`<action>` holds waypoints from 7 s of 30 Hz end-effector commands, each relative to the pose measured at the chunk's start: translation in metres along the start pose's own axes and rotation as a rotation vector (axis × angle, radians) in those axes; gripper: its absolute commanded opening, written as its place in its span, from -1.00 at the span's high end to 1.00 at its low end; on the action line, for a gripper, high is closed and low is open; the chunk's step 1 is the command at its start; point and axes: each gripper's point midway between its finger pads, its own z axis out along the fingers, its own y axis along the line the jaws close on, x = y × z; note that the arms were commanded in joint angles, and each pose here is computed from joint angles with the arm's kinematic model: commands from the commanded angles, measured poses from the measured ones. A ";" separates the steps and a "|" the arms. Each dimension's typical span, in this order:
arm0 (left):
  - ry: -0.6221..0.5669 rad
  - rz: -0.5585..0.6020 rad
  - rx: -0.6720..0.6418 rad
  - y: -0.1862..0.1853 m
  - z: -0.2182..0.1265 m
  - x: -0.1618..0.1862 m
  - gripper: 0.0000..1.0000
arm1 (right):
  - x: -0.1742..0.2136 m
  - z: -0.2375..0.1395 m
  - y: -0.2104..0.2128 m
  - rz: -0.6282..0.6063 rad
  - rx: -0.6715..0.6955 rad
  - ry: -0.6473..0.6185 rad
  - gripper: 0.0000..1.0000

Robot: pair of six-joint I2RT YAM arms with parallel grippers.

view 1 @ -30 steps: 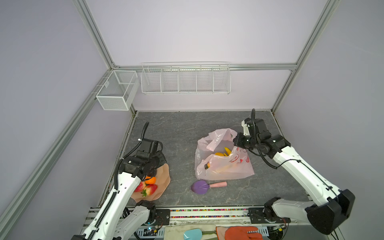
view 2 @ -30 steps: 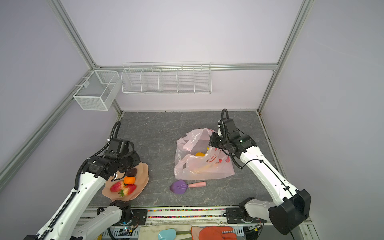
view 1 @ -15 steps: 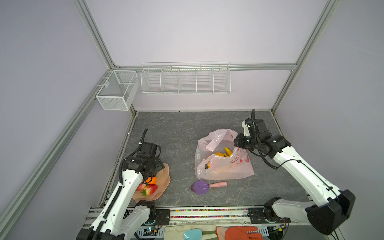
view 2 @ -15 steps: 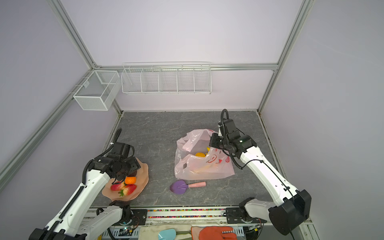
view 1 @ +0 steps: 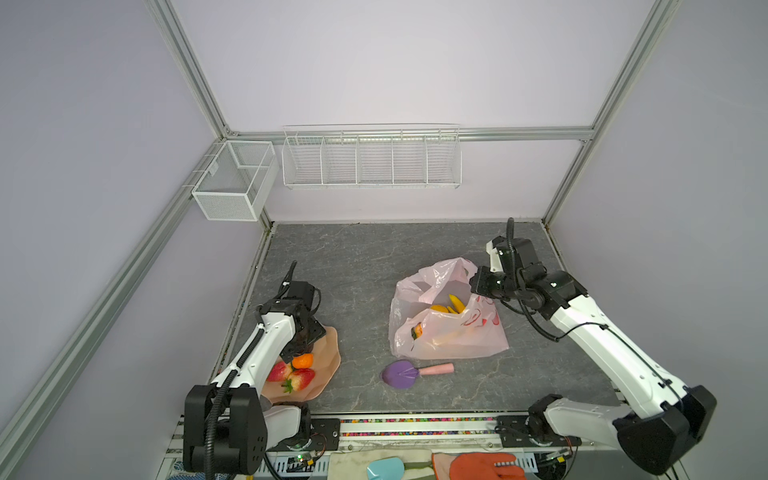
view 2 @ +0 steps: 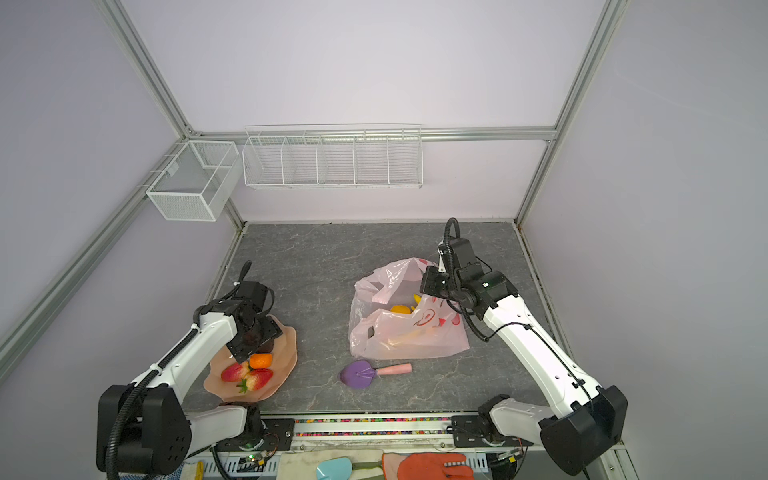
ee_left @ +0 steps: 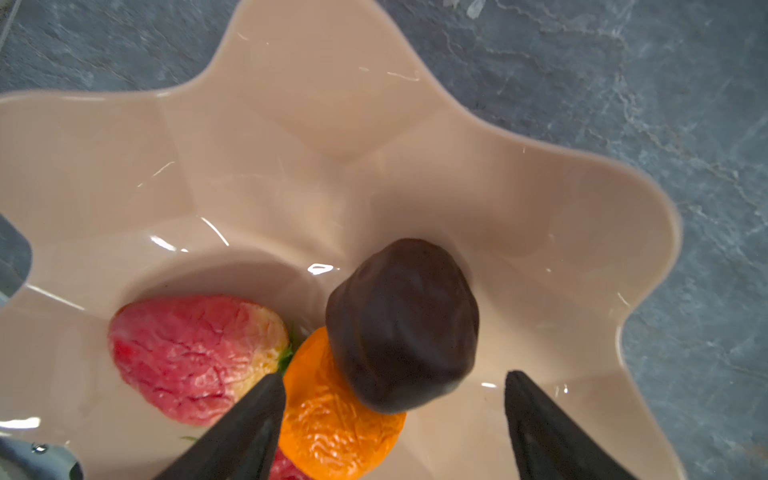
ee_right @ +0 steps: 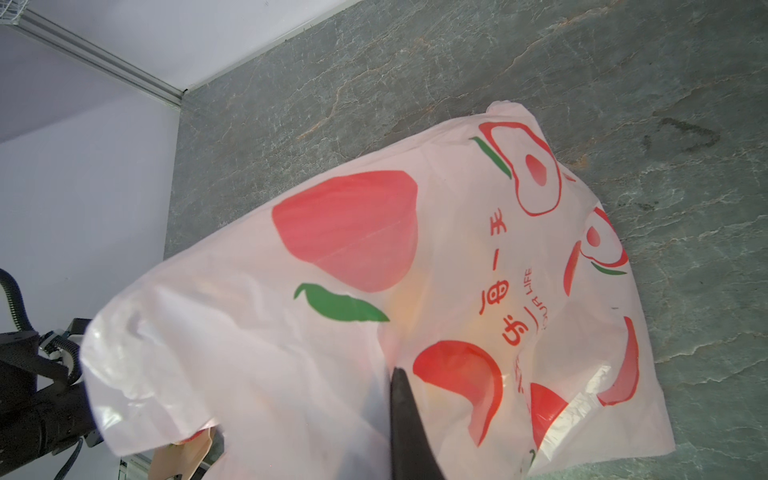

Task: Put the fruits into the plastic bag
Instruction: 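Lower the left gripper onto the dark plum in the bowl, then close the left gripper on the plum and lift it from the bowl, then carry the plum with the left gripper into the bag's opening, then open the left gripper to drop the plum into the bag, then withdraw the left gripper from the bag back over the bowl, then lower the left gripper onto the orange and close it, then carry the orange with the left gripper toward the bag's opening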

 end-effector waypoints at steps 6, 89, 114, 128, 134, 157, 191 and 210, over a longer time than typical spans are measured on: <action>0.057 -0.030 0.028 0.003 0.025 0.001 -0.49 | -0.007 -0.007 0.003 -0.012 -0.004 -0.023 0.88; -0.007 1.818 0.594 -0.363 -0.106 0.209 0.04 | -0.011 -0.002 0.009 -0.026 -0.026 0.004 0.88; -0.088 1.261 0.910 -0.308 -0.207 0.158 -0.99 | -0.009 0.001 0.002 -0.005 -0.001 0.006 0.88; -0.273 0.778 0.613 -0.156 -0.182 0.070 -0.99 | -0.012 0.003 0.004 0.002 -0.009 0.002 0.88; -0.183 0.250 0.417 -0.053 -0.129 0.023 -0.99 | -0.013 0.004 0.005 -0.001 -0.012 0.002 0.88; 0.031 -0.040 0.075 0.001 -0.007 0.007 -0.70 | -0.011 -0.003 0.003 -0.006 -0.006 -0.006 0.88; 0.047 -0.037 0.265 -0.026 -0.029 -0.020 0.35 | -0.015 -0.008 0.002 -0.010 0.001 -0.022 0.88; -0.316 0.731 0.515 -0.131 -0.150 0.002 0.62 | -0.015 -0.002 0.005 -0.015 -0.005 -0.008 0.88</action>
